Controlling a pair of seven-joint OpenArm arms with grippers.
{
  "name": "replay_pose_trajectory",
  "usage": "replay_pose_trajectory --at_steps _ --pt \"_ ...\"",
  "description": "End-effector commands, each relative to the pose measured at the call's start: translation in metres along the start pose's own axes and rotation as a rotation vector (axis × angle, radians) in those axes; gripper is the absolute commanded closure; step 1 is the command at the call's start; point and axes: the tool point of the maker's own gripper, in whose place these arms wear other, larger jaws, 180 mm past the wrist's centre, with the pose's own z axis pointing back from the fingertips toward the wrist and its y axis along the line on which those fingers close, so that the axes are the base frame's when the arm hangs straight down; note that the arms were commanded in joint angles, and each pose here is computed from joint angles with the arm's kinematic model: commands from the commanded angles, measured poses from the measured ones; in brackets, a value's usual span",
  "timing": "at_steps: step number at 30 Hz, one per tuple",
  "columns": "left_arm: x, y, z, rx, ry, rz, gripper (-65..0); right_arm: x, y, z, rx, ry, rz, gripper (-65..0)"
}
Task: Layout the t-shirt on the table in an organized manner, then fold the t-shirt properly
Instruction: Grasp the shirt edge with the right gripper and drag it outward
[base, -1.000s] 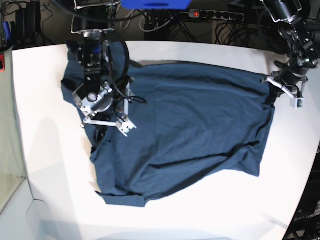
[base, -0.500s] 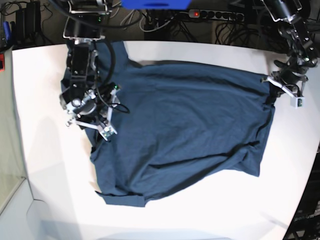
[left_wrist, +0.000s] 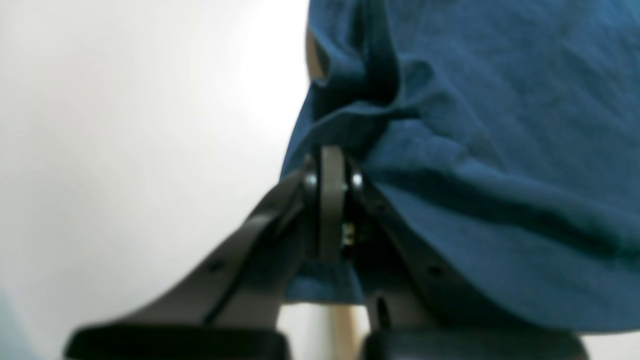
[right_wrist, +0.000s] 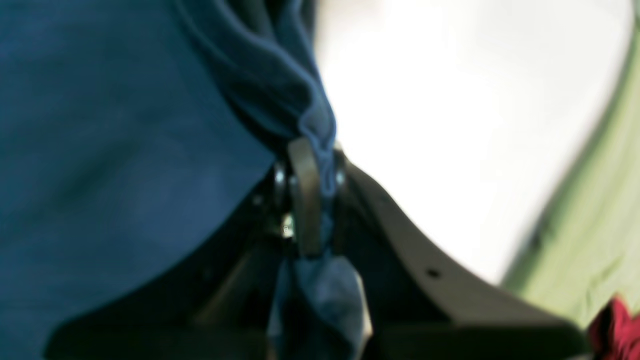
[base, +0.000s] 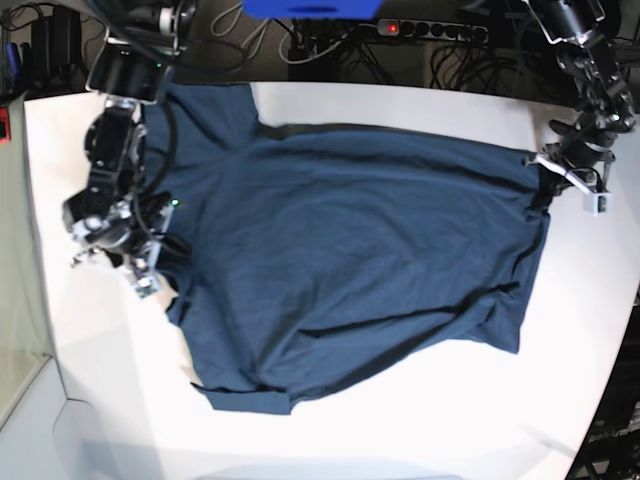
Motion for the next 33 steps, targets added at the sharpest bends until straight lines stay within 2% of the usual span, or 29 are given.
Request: replay_pose_trajectory --at_steps 1,6,11,13,17,22,25,28,31,33 --pt "-0.058 0.011 0.004 0.058 0.249 -0.043 -0.2 0.011 -0.020 0.003 -0.038 -0.026 -0.019 -0.2" --pt "-0.058 0.011 0.004 0.058 0.249 -0.043 -0.2 -0.014 -0.049 -0.011 -0.043 0.045 -0.097 -0.8" --pt "-0.058 0.011 0.004 0.058 0.249 -0.043 -0.2 -0.040 -0.049 -0.022 -0.014 0.115 -0.102 -1.7" --pt "-0.058 0.011 0.005 0.058 0.248 -0.044 -0.2 -0.043 -0.048 -0.023 -0.009 0.123 -0.106 -6.9" --pt "-0.055 0.011 0.005 0.059 0.243 -0.048 -0.2 -0.056 -0.047 -0.019 -0.018 0.159 -0.098 -22.2" --pt "-0.029 0.011 0.012 0.072 0.177 -0.086 -0.2 -0.039 -0.062 0.008 -0.086 0.092 -0.099 -34.6" --pt "-0.001 0.017 0.025 0.112 0.105 -0.109 -0.1 -0.025 -0.074 0.029 -0.143 0.057 -0.098 -36.0" --pt "0.015 0.022 0.042 0.148 0.089 -0.136 -0.3 -0.016 -0.074 0.036 -0.157 0.032 -0.099 -36.0" --pt "0.030 0.018 0.056 0.120 0.067 -0.189 -3.9 -0.015 -0.074 0.036 -0.157 0.029 -0.099 -36.0" --pt "0.035 0.025 0.065 0.141 0.063 -0.195 -6.5 -0.014 -0.065 0.034 -0.139 0.026 -0.106 -36.0"
